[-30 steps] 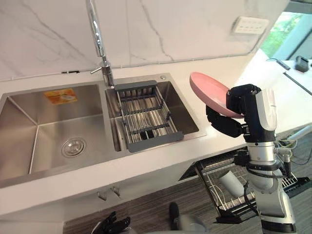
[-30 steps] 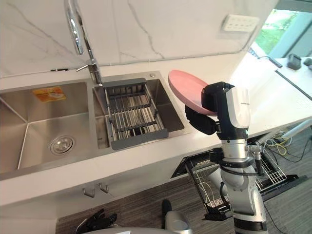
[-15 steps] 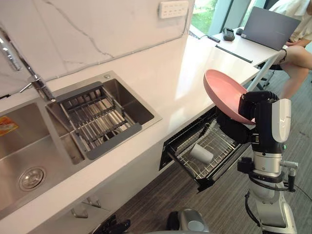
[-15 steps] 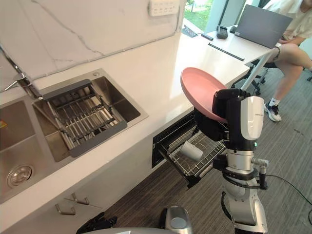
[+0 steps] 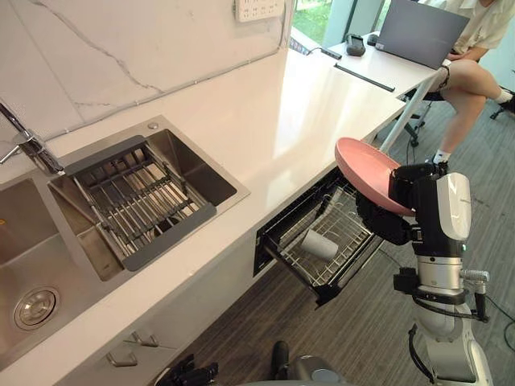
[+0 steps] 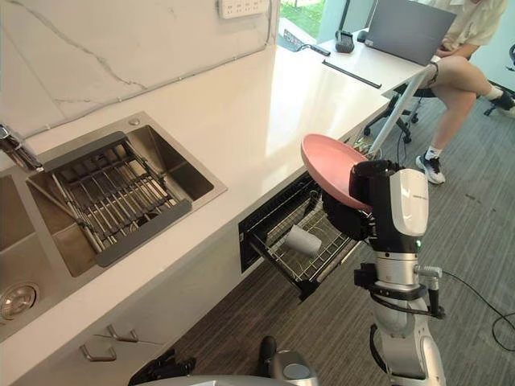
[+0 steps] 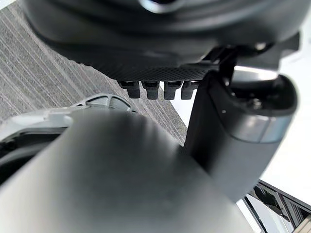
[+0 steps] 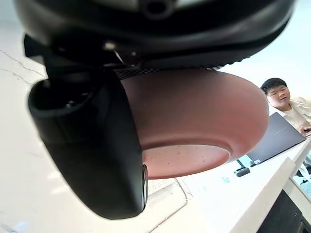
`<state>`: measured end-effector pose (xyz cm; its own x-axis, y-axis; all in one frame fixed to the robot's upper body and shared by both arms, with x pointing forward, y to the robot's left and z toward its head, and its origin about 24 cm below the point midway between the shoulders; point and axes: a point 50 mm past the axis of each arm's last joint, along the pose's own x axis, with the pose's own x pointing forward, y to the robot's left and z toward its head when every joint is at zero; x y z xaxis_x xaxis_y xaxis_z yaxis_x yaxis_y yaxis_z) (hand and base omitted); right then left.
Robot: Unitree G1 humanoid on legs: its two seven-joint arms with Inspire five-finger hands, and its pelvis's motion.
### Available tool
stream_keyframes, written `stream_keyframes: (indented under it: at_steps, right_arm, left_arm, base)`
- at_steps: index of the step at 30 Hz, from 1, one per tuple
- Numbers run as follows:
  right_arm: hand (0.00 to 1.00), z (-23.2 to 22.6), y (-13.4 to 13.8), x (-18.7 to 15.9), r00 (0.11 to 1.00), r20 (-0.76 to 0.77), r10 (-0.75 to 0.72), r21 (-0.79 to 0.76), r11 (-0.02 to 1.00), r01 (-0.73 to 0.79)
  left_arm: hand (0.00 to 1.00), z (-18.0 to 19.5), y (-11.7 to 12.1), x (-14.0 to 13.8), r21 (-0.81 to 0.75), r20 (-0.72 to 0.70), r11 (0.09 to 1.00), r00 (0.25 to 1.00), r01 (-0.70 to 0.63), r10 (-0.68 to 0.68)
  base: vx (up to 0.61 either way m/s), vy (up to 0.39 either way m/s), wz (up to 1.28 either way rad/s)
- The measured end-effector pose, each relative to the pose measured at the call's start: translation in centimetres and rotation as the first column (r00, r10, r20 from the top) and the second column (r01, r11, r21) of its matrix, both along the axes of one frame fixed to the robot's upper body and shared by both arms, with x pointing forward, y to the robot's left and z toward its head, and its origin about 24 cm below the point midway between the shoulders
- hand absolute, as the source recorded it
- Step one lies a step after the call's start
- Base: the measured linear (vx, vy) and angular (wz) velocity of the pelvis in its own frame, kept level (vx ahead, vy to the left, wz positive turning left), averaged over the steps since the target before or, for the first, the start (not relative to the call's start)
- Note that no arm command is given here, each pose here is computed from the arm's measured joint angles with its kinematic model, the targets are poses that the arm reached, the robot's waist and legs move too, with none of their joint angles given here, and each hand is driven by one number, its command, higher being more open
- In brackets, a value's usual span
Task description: Walk over to the sink, pick up the cup, carry it to the dishwasher, place the cup inside the dishwasher, then close the dishwasher door
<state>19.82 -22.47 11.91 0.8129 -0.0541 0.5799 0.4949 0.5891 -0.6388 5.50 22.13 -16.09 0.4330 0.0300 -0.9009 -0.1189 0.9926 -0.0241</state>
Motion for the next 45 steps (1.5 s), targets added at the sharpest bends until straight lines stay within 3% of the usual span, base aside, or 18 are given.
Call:
stream_keyframes:
  at_steps: [7, 11, 18, 25, 33, 45]
  right_arm:
    - [0.0, -3.5, -1.8, 0.7, 0.98, -0.136, -0.142, 0.036, 0.988, 0.148]
    - [0.0, -3.5, -2.6, 2.6, 0.972, -0.116, -0.205, 0.053, 0.976, 0.212]
    - [0.0, 0.4, -4.4, 7.7, 0.952, 0.032, -0.305, 0.053, 0.952, 0.303]
    - [0.0, 3.9, -4.7, 10.1, 0.941, 0.12, -0.315, 0.102, 0.947, 0.304]
    - [0.0, 7.9, -2.7, 12.3, 0.953, 0.207, -0.222, 0.104, 0.973, 0.204]
    - [0.0, 11.2, -4.7, 15.3, 0.935, 0.123, -0.332, 0.152, 0.937, 0.313]
  left_arm:
    - [1.0, 0.0, -0.2, 0.4, -0.007, -0.001, 1.0, 1.0, 0.004, -0.004]
    - [1.0, 0.2, -0.5, 1.7, -0.015, 0.036, 1.0, 0.999, 0.013, -0.012]
    - [1.0, 2.0, -0.7, 8.1, -0.005, 0.226, 1.0, 0.974, 0.031, -0.029]
    - [1.0, 4.1, -2.0, 12.5, -0.035, 0.386, 0.999, 0.922, 0.028, -0.012]
    - [1.0, 5.7, -1.9, 14.4, -0.045, 0.473, 0.999, 0.881, 0.01, 0.012]
    - [1.0, 6.6, -1.8, 15.2, -0.068, 0.523, 0.998, 0.851, -0.003, 0.039]
  base:
    - [-0.09, 0.048, 0.15]
    - [-0.11, 0.055, 0.05]
    - [-0.16, -0.007, 0.11]
    - [-0.11, -0.006, 0.0]
    - [-0.03, -0.033, 0.1]
    - [-0.03, -0.006, -0.02]
